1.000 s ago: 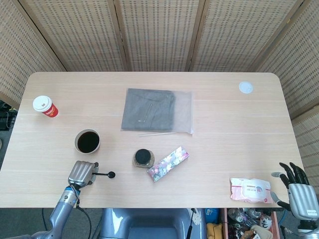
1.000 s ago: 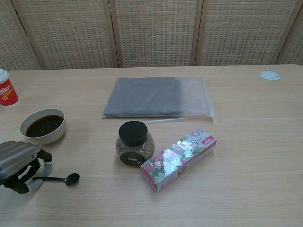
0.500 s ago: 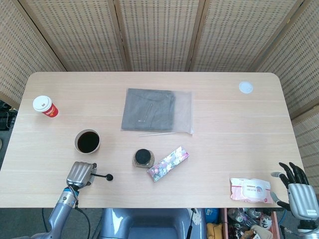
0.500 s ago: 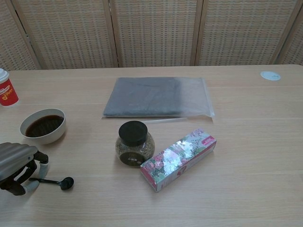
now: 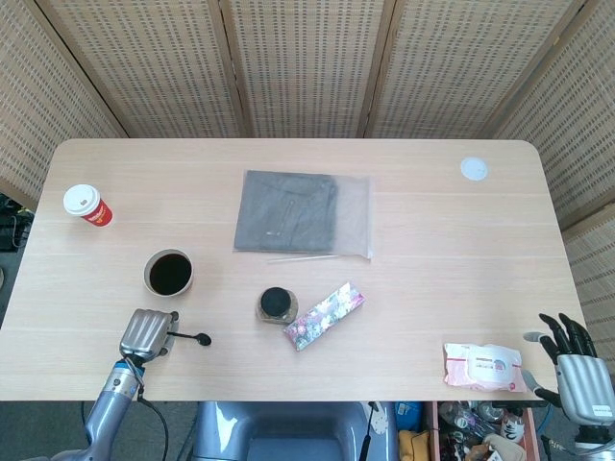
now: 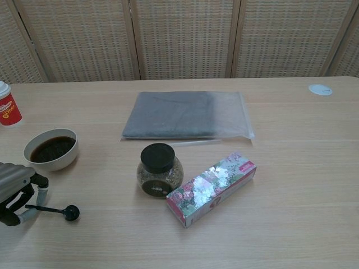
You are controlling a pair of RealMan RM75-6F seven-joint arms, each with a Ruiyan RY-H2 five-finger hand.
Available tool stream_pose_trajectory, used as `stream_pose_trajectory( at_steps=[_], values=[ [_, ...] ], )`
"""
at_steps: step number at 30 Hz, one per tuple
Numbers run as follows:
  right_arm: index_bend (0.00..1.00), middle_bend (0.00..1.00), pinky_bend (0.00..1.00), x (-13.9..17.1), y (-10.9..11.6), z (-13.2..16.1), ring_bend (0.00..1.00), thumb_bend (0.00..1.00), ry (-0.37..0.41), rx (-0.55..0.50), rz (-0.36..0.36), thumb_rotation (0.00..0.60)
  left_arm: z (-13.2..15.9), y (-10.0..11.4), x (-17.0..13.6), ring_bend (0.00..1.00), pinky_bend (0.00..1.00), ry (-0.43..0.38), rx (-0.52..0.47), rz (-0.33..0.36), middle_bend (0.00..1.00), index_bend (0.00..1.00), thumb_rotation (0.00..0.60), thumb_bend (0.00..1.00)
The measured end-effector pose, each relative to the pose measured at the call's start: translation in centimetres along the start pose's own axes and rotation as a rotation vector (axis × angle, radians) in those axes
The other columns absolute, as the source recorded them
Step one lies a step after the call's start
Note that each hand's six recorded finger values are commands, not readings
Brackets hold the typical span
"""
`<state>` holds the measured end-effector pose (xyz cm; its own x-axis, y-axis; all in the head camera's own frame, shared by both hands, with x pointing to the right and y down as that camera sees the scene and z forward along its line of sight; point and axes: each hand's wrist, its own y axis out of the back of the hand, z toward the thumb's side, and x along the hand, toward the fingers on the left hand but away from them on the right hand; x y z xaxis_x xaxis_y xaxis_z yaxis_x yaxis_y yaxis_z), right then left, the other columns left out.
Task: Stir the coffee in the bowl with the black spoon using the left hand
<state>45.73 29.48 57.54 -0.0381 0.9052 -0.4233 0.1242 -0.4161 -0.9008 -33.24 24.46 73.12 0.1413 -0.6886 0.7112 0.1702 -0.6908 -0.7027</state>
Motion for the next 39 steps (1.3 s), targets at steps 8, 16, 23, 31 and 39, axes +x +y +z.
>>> stream_pose_trajectory(
  at_steps=[8, 16, 23, 31, 39],
  values=[
    [0.37, 0.22, 0.14, -0.1, 0.0, 0.0, 0.06, 0.38, 0.004, 0.000, -0.002, 0.600, -0.7, 1.9, -0.4, 0.78, 0.71, -0.009, 0.046, 0.054, 0.82, 0.66, 0.600, 0.42],
    [0.37, 0.22, 0.13, -0.1, 0.0, 0.2, 0.06, 0.38, 0.011, -0.006, -0.002, 0.600, -2.0, 5.5, -0.6, 0.78, 0.71, -0.019, 0.138, 0.141, 0.83, 0.70, 0.600, 0.42],
    [0.37, 0.22, 0.14, -0.1, 0.1, 0.4, 0.06, 0.38, 0.019, -0.008, -0.004, 0.600, -3.0, 8.7, -0.3, 0.78, 0.71, -0.017, 0.256, 0.216, 0.83, 0.70, 0.600, 0.42],
    [0.37, 0.22, 0.13, 0.1, 0.0, 0.4, 0.06, 0.38, 0.018, -0.011, -0.003, 0.600, -4.4, 11.8, 1.3, 0.78, 0.71, -0.013, 0.494, 0.271, 0.83, 0.70, 0.600, 0.42],
    [0.37, 0.22, 0.14, 0.2, -0.1, 0.1, 0.06, 0.38, 0.008, -0.013, -0.003, 0.600, -5.1, 12.2, 3.5, 0.78, 0.71, -0.025, 0.709, 0.259, 0.83, 0.70, 0.600, 0.42]
  ],
)
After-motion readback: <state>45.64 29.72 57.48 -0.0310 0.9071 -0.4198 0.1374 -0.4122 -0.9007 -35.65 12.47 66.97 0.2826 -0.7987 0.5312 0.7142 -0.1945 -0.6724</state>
